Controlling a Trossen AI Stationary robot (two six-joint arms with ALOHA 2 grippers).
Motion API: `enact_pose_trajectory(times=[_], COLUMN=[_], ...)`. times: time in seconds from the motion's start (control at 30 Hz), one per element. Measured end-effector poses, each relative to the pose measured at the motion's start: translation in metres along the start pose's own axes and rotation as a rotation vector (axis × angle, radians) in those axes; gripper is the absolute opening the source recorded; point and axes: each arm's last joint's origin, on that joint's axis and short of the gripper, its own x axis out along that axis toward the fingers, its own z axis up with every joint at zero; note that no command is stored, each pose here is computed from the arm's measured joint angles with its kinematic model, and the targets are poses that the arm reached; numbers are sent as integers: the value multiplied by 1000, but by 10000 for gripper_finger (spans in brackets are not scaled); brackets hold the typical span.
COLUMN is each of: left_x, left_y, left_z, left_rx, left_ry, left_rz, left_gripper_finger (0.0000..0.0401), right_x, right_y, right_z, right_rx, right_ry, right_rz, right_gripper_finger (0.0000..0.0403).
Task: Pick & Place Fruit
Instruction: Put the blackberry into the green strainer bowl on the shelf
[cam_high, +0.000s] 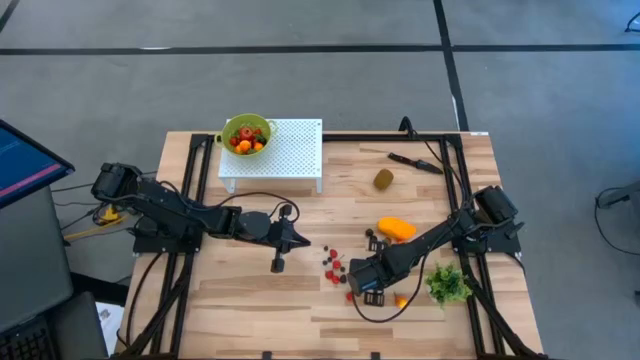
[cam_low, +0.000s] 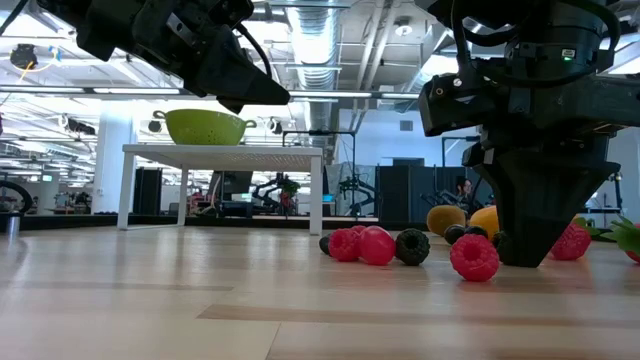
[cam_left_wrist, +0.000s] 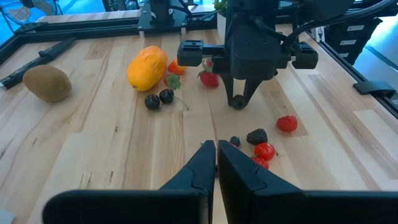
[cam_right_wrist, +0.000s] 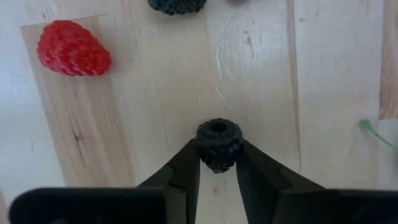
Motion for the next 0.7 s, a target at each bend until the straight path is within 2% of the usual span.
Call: enact_pose_trajectory(times=[0.17,0.37,0.53,0.63,0.7], left_x=[0,0,-1,-3,-4], left_y=[0,0,-8,-15,-21], left_z=[0,1,1,1,1], left_rx=[0,8,200,316,399], left_ry=[0,-16,-17,-21,-20], left_rz=[0,0,-23,-24,24], left_gripper_finger=[11,11,33,68,97], right_x=[-11,-38,-61,-72,-79], right_y=[-2,3,6,6,5], right_z=[0,8,22,28,31], right_rx=[0,-76,-171,-227,-257], right_ry=[-30,-194,-395,-489,-542], right_rz=[16,95,171,190,195], right_gripper_finger=[96,74,78,80,77])
